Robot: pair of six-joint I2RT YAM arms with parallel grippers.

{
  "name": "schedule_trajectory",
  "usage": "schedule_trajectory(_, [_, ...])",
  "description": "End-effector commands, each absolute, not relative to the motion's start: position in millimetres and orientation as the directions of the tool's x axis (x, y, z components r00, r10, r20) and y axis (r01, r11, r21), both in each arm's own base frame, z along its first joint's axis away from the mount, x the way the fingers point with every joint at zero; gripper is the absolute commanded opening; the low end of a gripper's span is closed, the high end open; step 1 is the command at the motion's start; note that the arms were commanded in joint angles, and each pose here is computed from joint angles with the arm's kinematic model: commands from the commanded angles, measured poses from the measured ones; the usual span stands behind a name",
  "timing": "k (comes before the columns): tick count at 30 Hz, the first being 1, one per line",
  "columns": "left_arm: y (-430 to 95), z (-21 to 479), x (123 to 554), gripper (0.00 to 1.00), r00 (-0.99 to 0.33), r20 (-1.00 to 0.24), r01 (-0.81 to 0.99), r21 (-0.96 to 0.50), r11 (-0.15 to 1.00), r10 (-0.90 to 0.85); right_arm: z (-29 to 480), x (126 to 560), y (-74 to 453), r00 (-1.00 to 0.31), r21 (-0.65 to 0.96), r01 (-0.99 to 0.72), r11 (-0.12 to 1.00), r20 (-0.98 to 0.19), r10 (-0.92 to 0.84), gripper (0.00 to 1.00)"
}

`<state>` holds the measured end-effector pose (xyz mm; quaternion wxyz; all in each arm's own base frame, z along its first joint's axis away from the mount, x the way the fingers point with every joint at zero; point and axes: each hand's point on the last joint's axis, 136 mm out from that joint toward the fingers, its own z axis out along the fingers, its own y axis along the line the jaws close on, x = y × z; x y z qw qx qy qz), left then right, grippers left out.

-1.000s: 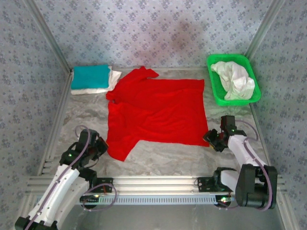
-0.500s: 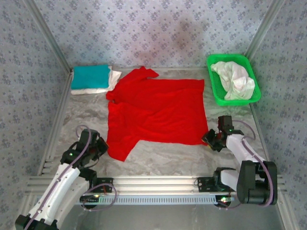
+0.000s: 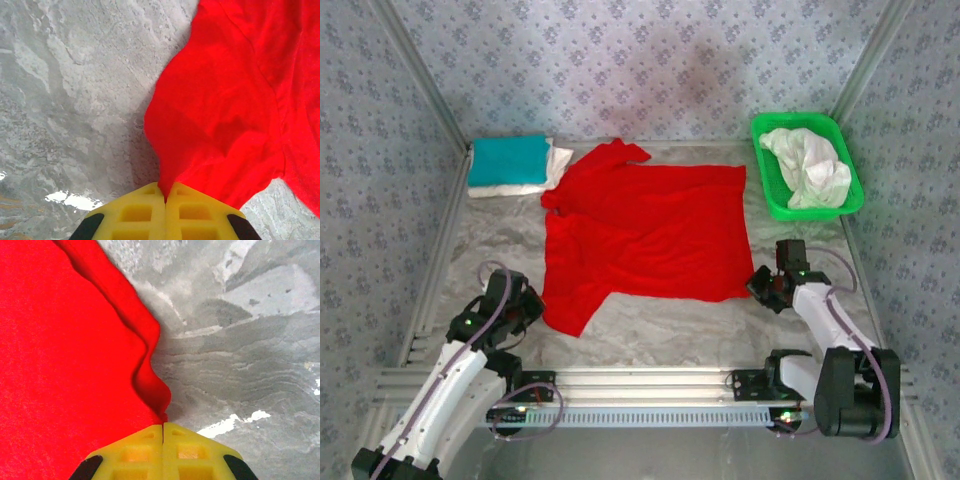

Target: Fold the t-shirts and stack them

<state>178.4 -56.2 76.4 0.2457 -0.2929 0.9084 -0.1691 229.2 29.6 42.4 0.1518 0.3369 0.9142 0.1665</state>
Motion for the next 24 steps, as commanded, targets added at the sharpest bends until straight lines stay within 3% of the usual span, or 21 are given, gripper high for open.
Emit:
schedule_trajectory(1, [-53.2, 95.6, 187.4, 0.0, -0.687, -0.398, -0.425, -0.457, 0.781, -0.607, 50.0, 224.7, 27.7, -0.732, 0.387, 0.571, 0.724, -0.159, 0.663, 0.0])
schedule_trajectory(8, [-52.0, 96.6, 188.1, 0.0, -0.686, -0.405, -0.425, -0.452, 0.784, -0.605, 59.9, 230.3, 27.4, -0.727, 0.413, 0.544, 0.73, -0.202, 0.656, 0.0])
schedule_trajectory(13, [-52.7, 92.2, 189.8, 0.0, -0.682, -0.402, -0.428, -0.458, 0.779, -0.611, 43.2, 219.9, 27.6, -0.73, 0.384, 0.577, 0.72, -0.153, 0.666, 0.27])
schedule_trajectory(20, [-51.8, 85.7, 187.0, 0.0, -0.688, -0.391, -0.438, -0.448, 0.779, -0.612, 27.0, 214.3, 28.8, -0.721, 0.368, 0.609, 0.703, -0.115, 0.684, 0.5])
schedule_trajectory(22, [-51.5, 85.1, 187.5, 0.0, -0.686, -0.393, -0.439, -0.449, 0.778, -0.613, 24.4, 211.2, 28.2, -0.72, 0.354, 0.616, 0.704, -0.108, 0.685, 0.65])
schedule_trajectory(23, [-51.7, 84.9, 187.5, 0.0, -0.685, -0.391, -0.44, -0.45, 0.777, -0.615, 22.3, 208.6, 28.9, -0.718, 0.354, 0.622, 0.698, -0.098, 0.69, 0.79])
schedule_trajectory(24, [-51.8, 85.0, 187.9, 0.0, -0.685, -0.393, -0.438, -0.451, 0.778, -0.614, 20.0, 206.0, 31.1, -0.713, 0.364, 0.629, 0.687, -0.084, 0.696, 0.83])
